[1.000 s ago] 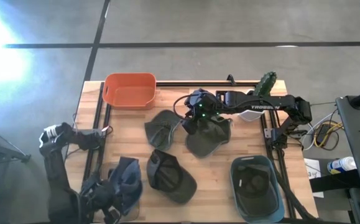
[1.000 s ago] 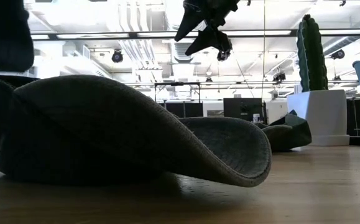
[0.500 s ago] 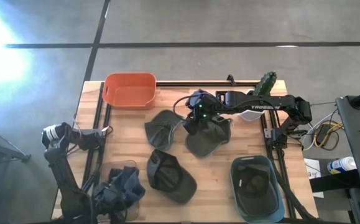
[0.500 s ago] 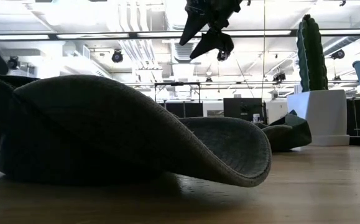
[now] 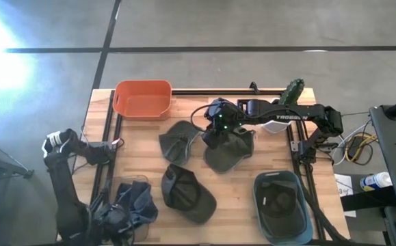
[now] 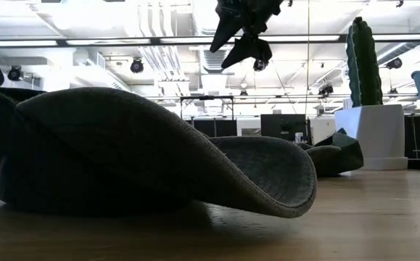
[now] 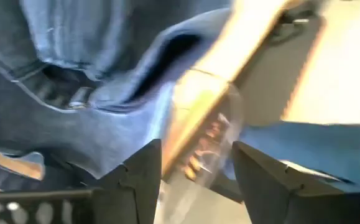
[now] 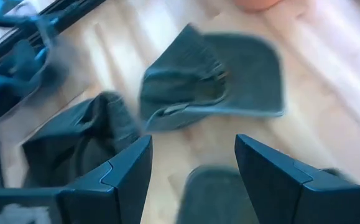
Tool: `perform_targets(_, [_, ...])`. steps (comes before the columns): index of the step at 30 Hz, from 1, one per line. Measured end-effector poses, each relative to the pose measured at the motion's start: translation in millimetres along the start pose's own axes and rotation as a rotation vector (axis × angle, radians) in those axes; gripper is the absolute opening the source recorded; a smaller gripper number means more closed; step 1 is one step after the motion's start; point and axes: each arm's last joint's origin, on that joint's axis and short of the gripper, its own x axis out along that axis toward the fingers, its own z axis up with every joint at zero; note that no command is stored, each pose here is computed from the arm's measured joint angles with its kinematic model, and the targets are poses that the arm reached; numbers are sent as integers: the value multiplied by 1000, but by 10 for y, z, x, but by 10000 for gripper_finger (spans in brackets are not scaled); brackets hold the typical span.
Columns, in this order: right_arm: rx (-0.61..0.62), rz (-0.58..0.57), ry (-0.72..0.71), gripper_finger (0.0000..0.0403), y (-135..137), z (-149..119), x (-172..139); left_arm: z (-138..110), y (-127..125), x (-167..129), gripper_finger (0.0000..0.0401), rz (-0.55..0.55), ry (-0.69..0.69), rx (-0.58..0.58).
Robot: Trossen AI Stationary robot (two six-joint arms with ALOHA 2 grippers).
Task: Pick & Place hat
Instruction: Put the black cap into the blue bin
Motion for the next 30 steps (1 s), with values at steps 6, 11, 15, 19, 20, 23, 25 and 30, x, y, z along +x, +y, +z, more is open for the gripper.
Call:
perform_targets(6, [42,166,176,224,-8,-121,190,259,-50,-475,192,-168,-179,-15])
perform_targets(11, [42,214,330,224,37,-371,476,469,26,-717,193,-277,-410,-56])
perform_targets(15, [15,227,436,224,135,-628,653,581,119,-808,193,-307,-523,-48])
perform_targets(19, [-27,235,513,224,256,-875,746,678,218,-806,193,-303,-588,-52])
perform_targets(20, [-37,233,532,224,281,-941,763,697,241,-782,193,-294,-597,-52])
perform_targets(23, [-66,255,537,224,375,-1071,796,747,308,-707,193,-265,-615,-54])
perform_targets(25, [-71,271,533,224,439,-1151,819,776,349,-650,193,-252,-626,-62])
perform_targets(30, [-93,359,459,224,624,-1316,938,784,406,-507,193,-233,-639,-69])
